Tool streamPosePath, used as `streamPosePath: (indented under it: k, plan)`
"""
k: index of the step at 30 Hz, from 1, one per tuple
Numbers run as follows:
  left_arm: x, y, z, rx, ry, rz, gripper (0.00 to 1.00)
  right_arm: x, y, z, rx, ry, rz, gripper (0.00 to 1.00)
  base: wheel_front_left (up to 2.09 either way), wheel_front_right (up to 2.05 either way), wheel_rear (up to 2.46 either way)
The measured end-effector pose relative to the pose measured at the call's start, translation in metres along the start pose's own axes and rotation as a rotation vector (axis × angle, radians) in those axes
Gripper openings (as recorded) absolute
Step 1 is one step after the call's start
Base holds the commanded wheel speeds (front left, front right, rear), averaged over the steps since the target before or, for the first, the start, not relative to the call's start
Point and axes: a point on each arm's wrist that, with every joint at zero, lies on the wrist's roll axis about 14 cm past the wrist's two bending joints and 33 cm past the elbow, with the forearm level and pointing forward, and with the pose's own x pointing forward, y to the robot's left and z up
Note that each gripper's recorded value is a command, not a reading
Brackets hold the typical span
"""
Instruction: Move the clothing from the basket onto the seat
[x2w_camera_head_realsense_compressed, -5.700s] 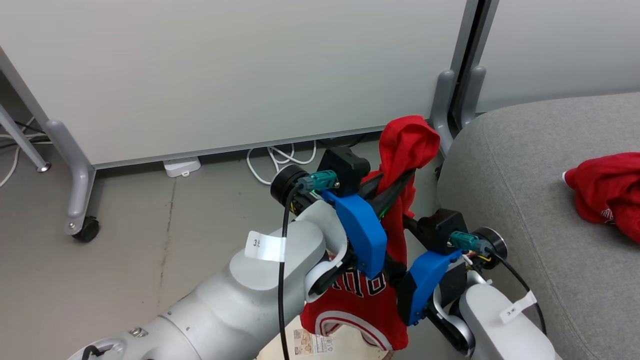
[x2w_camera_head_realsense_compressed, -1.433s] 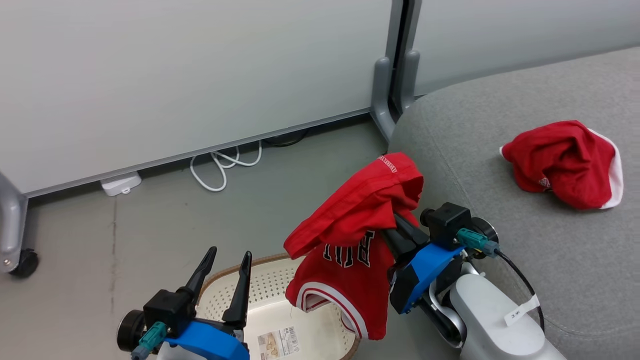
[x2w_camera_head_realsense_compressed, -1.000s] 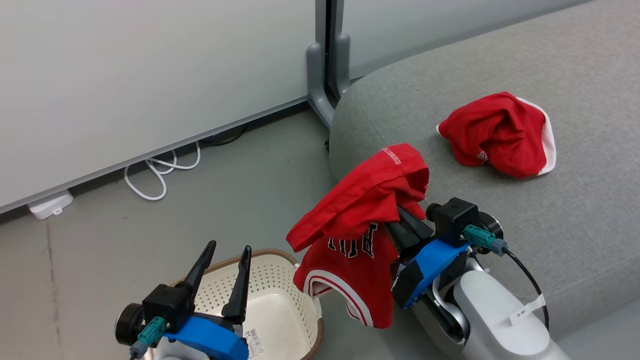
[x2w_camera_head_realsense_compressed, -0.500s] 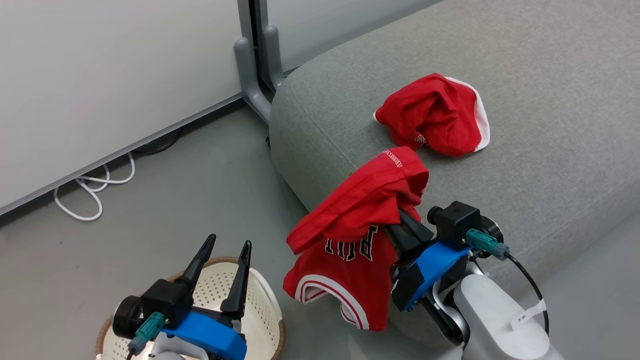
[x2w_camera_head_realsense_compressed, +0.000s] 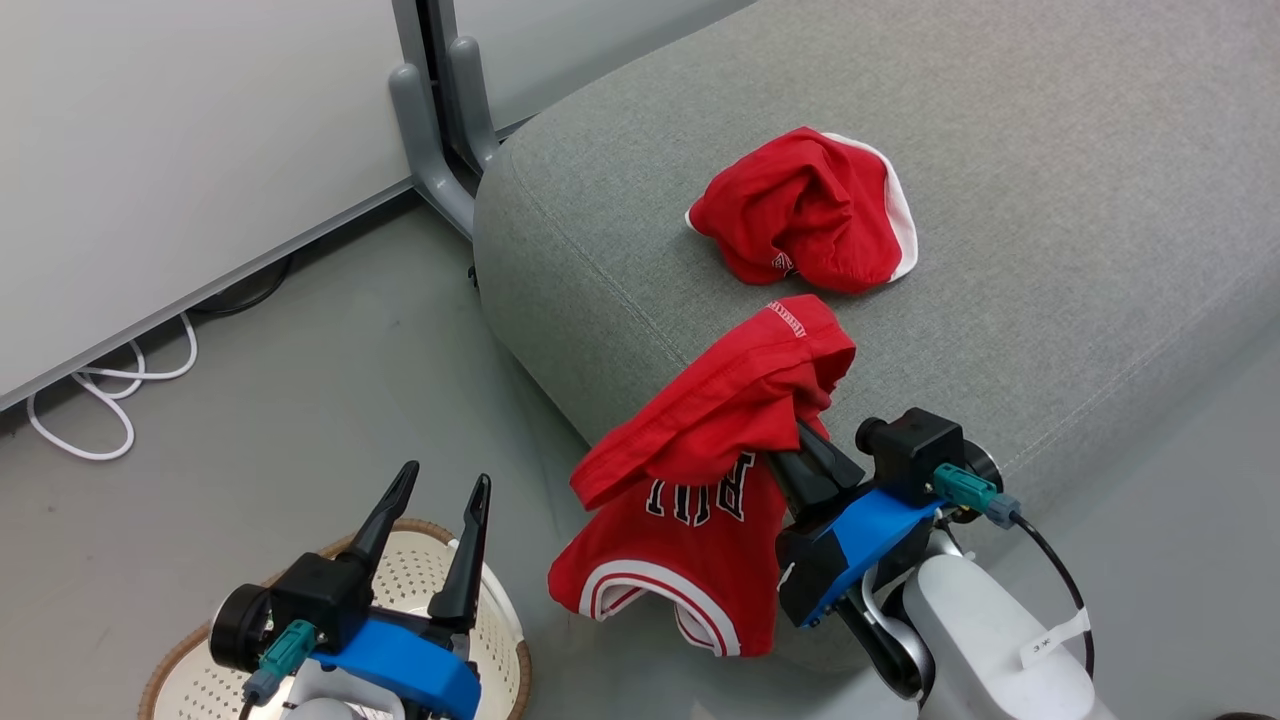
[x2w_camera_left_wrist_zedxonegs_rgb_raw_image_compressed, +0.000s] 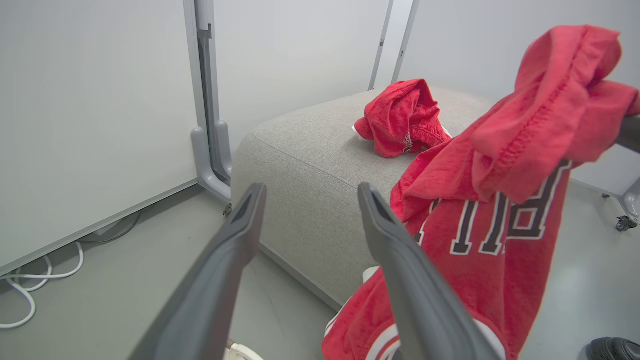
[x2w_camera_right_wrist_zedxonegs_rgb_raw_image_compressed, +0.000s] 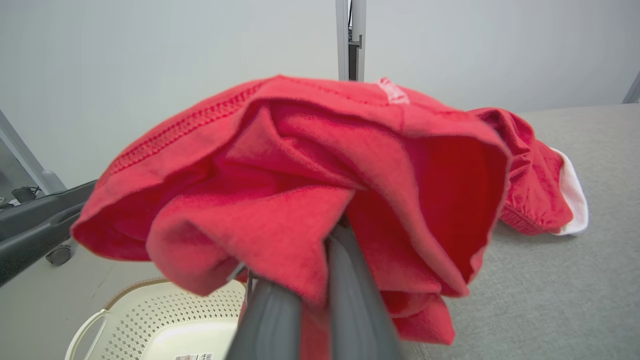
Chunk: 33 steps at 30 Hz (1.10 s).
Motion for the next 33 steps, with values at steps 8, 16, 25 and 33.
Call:
streamPosePath:
  k: [8,16,25,33]
  plan:
    - [0.002,0.001,-0.004,-0.001,0.010,-0.009,1.00,0.002,-0.003,-0.004,0.005,0.012,-0.010,0.00,0.00,0.00,0.00]
    - [0.008,0.016,-0.005,0.000,-0.003,0.004,1.00,0.036,-0.024,0.042,-0.003,-0.100,-0.048,0.00,0.00,0.00,0.00]
    - [0.022,0.038,-0.015,0.015,-0.006,-0.018,1.00,0.097,-0.082,0.141,0.070,-0.247,-0.125,0.00,0.00,0.00,0.00]
    - [0.034,0.066,-0.031,0.013,-0.008,-0.025,1.00,0.127,-0.157,0.218,-0.135,-0.338,-0.269,0.00,0.00,0.00,0.00]
